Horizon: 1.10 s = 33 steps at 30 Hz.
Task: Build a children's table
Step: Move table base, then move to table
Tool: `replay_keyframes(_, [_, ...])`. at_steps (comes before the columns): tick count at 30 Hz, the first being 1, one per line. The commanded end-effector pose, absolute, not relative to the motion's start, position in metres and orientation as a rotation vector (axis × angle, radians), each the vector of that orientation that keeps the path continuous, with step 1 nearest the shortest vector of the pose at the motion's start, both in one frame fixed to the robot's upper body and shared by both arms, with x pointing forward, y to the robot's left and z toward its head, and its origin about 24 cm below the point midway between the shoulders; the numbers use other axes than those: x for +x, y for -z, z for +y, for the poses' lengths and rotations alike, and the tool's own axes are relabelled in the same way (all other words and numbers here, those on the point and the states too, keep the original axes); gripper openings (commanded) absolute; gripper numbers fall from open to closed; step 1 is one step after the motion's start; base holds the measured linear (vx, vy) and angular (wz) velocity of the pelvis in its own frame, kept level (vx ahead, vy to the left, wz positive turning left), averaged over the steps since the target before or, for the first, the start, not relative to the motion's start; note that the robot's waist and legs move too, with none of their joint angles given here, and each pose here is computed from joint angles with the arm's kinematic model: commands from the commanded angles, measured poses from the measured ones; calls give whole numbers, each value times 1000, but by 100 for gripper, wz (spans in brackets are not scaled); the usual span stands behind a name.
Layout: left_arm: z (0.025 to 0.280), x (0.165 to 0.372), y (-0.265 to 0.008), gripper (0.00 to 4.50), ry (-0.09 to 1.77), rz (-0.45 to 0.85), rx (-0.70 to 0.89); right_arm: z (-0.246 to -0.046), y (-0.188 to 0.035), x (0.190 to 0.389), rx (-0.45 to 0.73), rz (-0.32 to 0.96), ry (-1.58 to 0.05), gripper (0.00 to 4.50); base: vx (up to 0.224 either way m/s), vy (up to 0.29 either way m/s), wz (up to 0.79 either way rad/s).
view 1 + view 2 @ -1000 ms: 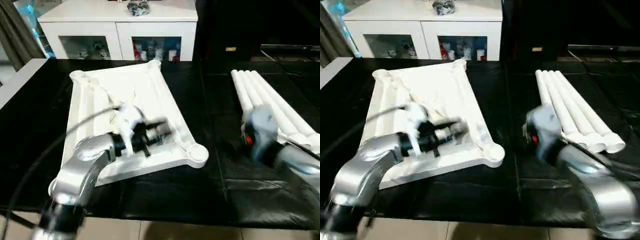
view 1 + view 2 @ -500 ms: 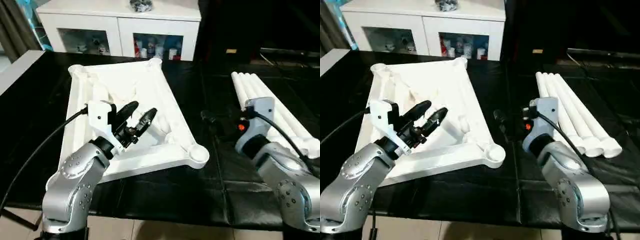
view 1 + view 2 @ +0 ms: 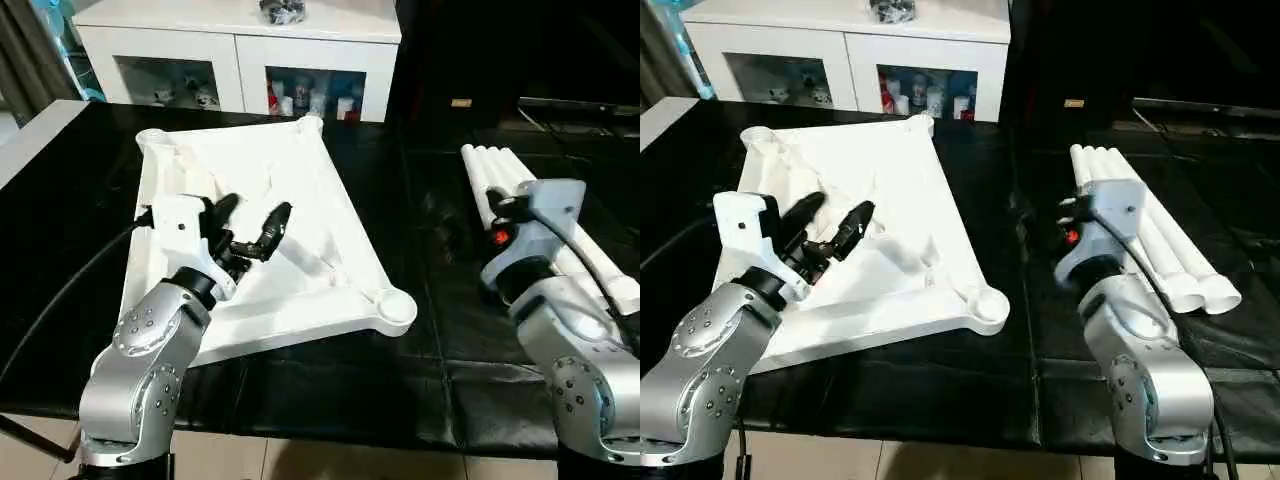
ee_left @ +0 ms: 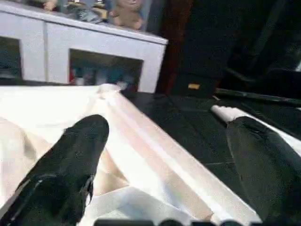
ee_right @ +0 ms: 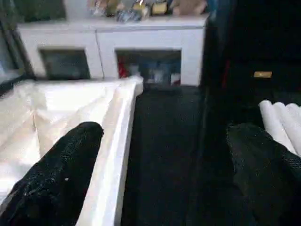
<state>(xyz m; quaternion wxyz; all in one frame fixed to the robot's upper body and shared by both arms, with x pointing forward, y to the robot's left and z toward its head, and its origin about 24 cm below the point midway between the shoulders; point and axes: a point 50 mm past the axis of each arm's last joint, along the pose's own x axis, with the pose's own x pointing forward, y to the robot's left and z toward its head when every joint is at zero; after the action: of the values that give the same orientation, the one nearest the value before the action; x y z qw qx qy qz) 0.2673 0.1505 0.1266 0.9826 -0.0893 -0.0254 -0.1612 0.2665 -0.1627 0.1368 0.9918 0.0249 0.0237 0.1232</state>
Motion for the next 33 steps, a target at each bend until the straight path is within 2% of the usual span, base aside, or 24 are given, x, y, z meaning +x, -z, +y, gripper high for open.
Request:
replay_keyframes(1, [154, 269, -126, 449, 282, -43, -167, -166, -133, 267, 19, 57, -216, 450, 0, 0, 0])
replay_keyframes(6, [155, 268, -126, 449, 263, -45, -141, -169, -125, 267, -37, 113, -207, 450, 0, 0, 0])
replay_keyframes(15, [154, 268, -126, 449, 252, -45, -114, -162, -128, 266, -94, 99, -252, 450, 0, 0, 0])
replay_keyframes(20, [153, 268, -126, 449, 257, -42, -104, -159, -133, 267, -80, 79, -256, 450, 0, 0, 0])
replay_keyframes(23, [153, 270, -127, 449, 254, -42, -101, -159, -141, 268, -7, 21, -231, 450, 0, 0, 0])
replay_keyframes(29, [153, 271, -127, 449, 249, -43, -97, -166, -136, 268, -117, 42, -184, 450, 4, -44, 6])
replay_keyframes(33, [154, 271, -127, 449, 250, -44, -96, -170, -134, 269, -67, 65, -166, 450, 5, -119, 2])
